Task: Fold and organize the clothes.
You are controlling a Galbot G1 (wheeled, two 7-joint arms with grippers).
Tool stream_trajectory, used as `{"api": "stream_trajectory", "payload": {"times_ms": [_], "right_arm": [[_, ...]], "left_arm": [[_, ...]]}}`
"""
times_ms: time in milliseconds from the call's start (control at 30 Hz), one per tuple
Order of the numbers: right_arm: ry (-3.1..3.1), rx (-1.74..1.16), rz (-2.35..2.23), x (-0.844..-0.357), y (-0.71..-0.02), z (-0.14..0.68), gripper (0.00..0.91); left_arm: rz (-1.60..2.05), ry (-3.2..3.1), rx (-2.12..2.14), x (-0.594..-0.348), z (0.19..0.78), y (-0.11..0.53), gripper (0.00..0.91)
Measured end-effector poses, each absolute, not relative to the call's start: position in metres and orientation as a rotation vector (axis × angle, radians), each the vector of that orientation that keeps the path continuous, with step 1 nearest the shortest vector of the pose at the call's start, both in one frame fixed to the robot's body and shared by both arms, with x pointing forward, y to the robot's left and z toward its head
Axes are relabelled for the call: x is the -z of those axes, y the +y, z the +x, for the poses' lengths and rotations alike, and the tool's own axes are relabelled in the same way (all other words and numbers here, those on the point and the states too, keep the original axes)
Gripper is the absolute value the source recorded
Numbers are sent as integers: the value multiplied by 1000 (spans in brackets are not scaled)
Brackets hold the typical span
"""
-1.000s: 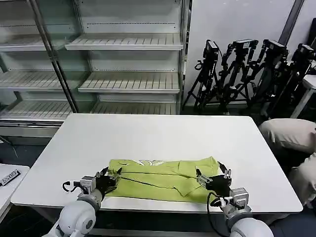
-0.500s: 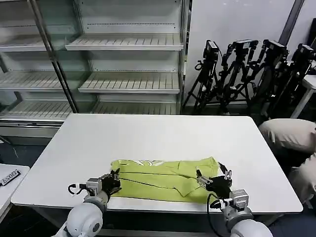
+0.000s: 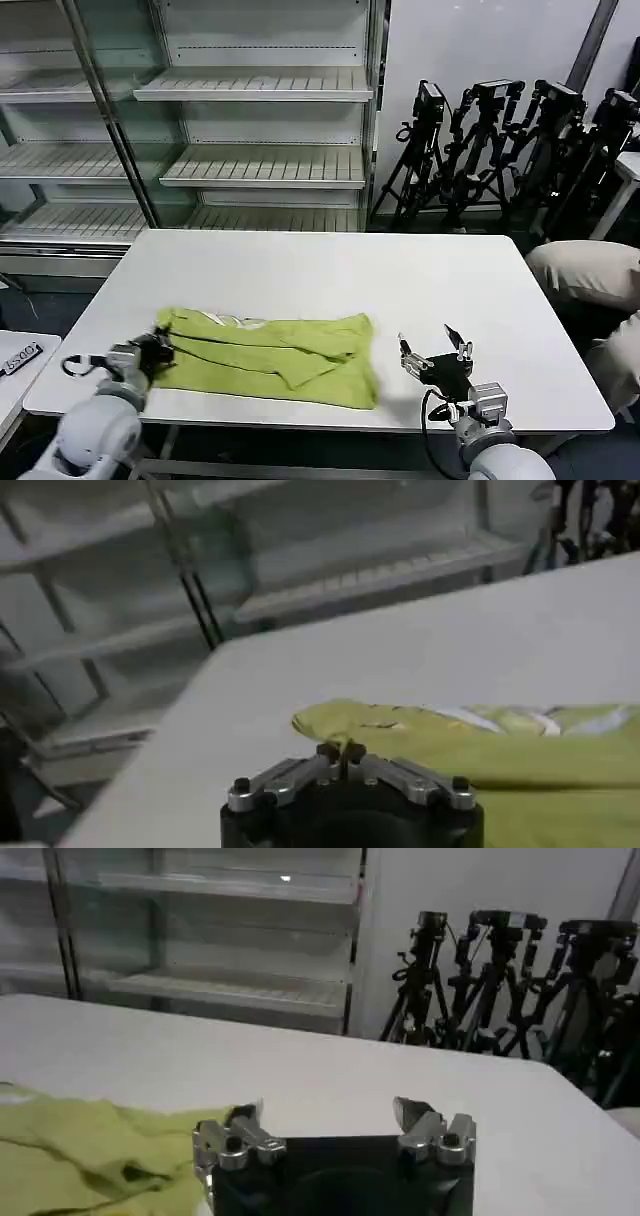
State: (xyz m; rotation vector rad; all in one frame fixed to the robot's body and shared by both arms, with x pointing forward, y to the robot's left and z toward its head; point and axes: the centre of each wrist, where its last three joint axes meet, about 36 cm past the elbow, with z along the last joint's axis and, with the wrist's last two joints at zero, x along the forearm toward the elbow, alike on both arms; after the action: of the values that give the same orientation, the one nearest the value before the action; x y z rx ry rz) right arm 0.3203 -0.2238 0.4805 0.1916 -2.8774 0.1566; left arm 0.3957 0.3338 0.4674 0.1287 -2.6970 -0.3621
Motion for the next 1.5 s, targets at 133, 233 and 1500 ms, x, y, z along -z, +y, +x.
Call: {"api": "stream_trajectory", "payload": {"times_ms": [133, 233, 1500], "right_arm": [[-2878, -164, 181, -480, -227, 319, 907], [-2878, -167, 168, -479, -230, 317, 907], [-2883, -191, 99, -479, -248, 310, 907]], "left_arm": [[99, -2747, 378, -483, 392, 327, 0], [14, -2783, 361, -490, 387, 306, 0], [-639, -2833, -132, -504, 373, 133, 907]]}}
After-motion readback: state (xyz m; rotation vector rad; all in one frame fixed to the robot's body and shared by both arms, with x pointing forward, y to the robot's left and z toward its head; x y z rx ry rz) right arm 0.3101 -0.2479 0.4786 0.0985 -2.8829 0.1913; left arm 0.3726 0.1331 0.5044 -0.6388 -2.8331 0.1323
